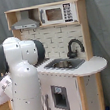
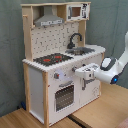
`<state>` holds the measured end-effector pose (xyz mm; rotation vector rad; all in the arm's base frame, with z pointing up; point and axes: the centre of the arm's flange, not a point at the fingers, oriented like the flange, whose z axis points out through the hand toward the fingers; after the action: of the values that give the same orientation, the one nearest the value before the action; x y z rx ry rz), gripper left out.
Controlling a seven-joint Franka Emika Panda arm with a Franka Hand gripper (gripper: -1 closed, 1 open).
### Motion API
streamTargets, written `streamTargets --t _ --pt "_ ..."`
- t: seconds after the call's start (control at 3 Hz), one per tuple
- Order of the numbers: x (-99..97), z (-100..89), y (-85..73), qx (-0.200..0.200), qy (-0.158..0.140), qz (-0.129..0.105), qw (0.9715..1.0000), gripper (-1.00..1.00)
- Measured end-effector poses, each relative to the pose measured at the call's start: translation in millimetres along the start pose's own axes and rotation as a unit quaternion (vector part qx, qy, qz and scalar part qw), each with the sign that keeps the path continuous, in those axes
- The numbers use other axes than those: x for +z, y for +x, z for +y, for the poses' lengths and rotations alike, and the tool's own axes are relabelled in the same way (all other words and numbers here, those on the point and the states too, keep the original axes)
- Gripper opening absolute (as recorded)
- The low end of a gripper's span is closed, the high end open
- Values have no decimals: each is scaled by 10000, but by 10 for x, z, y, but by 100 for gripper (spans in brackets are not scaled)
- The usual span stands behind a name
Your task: Play with the kitchen
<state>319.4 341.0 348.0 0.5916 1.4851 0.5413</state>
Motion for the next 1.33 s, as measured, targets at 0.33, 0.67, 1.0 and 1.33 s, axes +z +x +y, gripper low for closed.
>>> streamTargets --t 0.33,0.67,1.0,1.33 --pt "81 77 107 106 -66 46 9999 100" --pt "162 110 218 178 -111 83 9997 100" --pt "218 109 348 249 -161 128 9995 100" --pt "299 60 446 -304 -179 104 9993 100"
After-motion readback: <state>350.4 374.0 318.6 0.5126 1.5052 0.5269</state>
